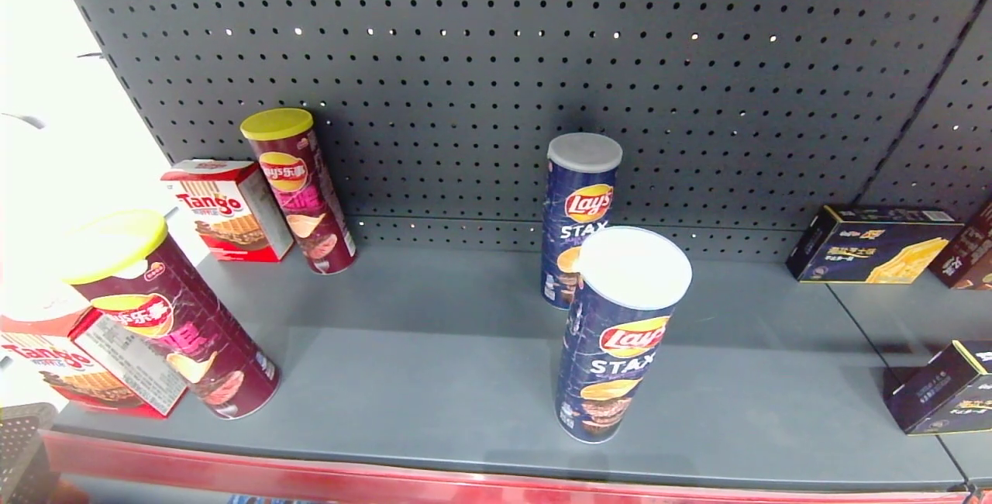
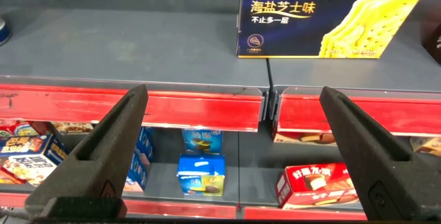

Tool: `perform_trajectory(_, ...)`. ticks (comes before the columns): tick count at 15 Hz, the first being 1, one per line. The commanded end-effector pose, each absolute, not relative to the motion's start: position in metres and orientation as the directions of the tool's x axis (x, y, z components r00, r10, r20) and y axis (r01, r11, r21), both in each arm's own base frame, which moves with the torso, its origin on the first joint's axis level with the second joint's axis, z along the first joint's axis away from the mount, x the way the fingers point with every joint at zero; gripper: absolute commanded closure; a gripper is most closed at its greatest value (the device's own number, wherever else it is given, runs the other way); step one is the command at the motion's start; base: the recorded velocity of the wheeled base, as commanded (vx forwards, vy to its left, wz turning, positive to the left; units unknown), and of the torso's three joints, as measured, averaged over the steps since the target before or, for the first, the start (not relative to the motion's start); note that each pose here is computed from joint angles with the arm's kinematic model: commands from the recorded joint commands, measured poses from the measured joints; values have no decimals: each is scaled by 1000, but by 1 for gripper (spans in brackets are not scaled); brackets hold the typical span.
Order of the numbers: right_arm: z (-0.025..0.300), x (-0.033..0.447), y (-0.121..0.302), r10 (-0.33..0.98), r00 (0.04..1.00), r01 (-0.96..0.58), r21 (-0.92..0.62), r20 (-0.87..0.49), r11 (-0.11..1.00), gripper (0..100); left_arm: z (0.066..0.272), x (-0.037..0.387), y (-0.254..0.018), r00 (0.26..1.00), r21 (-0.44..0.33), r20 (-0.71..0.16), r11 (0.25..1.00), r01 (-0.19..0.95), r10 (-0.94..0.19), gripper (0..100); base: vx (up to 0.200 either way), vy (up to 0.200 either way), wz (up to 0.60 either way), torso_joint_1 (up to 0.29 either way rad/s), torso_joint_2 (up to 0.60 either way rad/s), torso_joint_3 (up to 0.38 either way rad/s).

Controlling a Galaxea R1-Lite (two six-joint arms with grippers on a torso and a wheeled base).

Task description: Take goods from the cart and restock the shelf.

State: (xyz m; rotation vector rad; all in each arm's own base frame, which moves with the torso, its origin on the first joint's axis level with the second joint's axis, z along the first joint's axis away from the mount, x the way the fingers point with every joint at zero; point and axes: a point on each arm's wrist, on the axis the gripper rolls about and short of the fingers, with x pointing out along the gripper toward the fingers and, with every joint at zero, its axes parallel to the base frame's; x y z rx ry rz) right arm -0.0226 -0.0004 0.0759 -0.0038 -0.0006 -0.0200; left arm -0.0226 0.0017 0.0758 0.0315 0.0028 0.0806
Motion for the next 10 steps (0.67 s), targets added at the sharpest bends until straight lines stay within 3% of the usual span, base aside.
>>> perform_trajectory(1, 76, -22, 0, -20, 1000, 20, -5, 0, 1000, 0, 76, -22, 2, 997, 24, -8, 997, -76, 77, 0, 0, 0, 0, 0, 0, 0)
perform_trajectory(5, 87, -24, 0, -6, 1000, 6, -9, 26, 1000, 0, 76, -22, 1, 998, 22, -6, 998, -63, 63, 0, 0, 0, 0, 0, 0, 0)
perform_trajectory(6, 152, -10, 0, 0, 1000, 0, 15, -6, 1000, 0, 76, -22, 1, 998, 20, -9, 998, -58, 58, 0, 0, 0, 0, 0, 0, 0)
perform_trajectory(7, 180, 14, 0, 21, 997, -17, 55, -78, 998, 0, 76, -22, 1, 999, 14, -8, 999, -52, 52, 0, 0, 0, 0, 0, 0, 0)
perform_trajectory(10, 217, 52, 9, 215, 971, -215, 13, -105, 976, 0, 76, -22, 1, 999, -4, -9, 999, -46, 46, 0, 0, 0, 0, 0, 0, 0)
